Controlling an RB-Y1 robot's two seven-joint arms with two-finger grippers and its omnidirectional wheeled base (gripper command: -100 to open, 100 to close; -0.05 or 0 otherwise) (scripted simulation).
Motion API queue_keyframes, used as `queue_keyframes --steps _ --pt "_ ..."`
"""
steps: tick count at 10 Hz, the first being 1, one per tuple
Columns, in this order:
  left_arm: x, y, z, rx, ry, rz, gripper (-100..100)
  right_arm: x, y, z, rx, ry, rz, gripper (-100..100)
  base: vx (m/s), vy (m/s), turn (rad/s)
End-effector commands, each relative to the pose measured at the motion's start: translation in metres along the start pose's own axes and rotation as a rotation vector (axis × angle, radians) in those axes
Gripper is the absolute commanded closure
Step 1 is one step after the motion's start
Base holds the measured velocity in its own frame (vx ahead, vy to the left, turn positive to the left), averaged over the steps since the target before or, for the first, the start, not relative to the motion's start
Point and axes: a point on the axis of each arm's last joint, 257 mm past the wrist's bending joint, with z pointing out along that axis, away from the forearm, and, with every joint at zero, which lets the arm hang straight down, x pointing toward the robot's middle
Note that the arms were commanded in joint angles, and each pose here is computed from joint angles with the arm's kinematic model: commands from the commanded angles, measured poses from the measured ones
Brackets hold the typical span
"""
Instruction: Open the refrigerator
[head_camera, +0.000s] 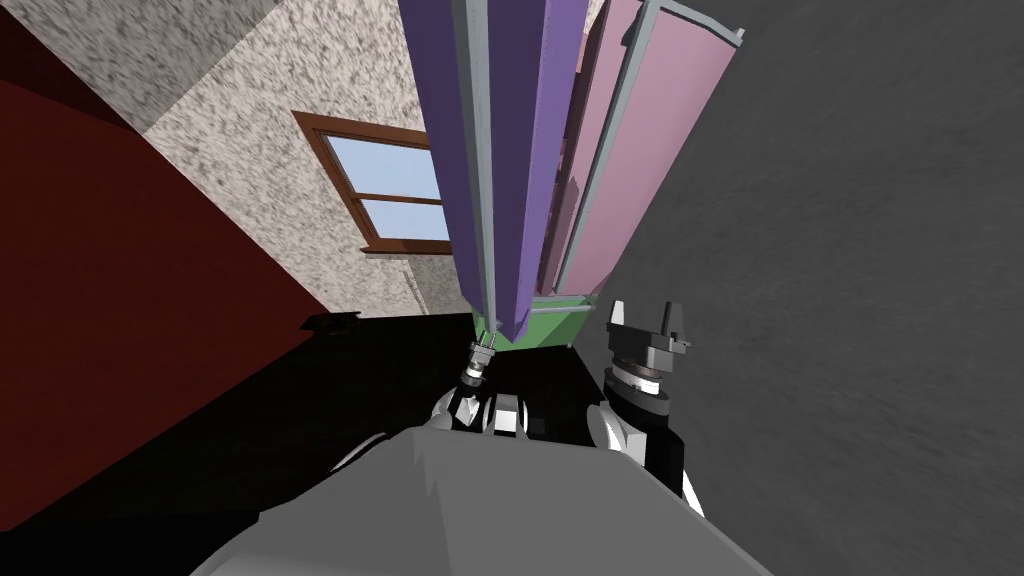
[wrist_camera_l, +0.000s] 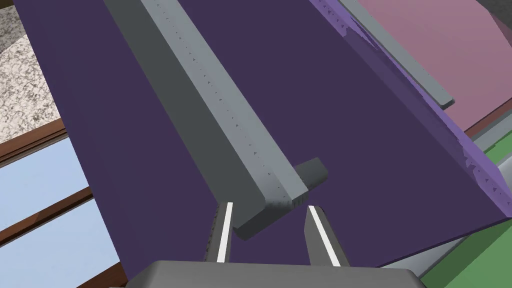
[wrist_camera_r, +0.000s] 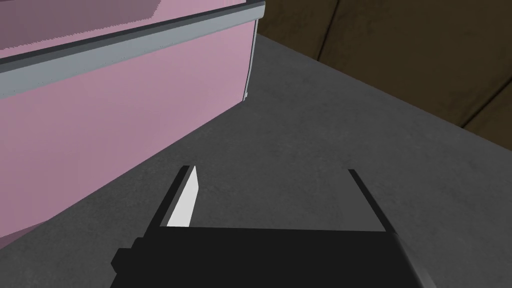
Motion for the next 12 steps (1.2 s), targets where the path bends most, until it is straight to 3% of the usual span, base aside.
queue_keyframes --steps 1,6,7,12 --pt "0.01 -0.009 0.012 0.011 0.057 -0.028 100 0.0 0.0 0.0 0.0 0.0 0.0 0 -0.043 0.148 -0.028" --pt "0.026 -0.003 0.013 -0.052 0.133 -0.102 100 0.0 0.0 0.0 0.0 0.0 0.0 0 -0.052 0.195 -0.071" --pt "0.018 0.007 0.025 -0.065 0.093 -0.078 -100 0.0 0.0 0.0 0.0 0.0 0.0 0 -0.11 0.162 -0.143" --pt "0.014 0.009 0.079 -0.048 0.075 -0.054 -100 0.0 0.0 0.0 0.0 0.0 0.0 0 -0.1 0.031 -0.071"
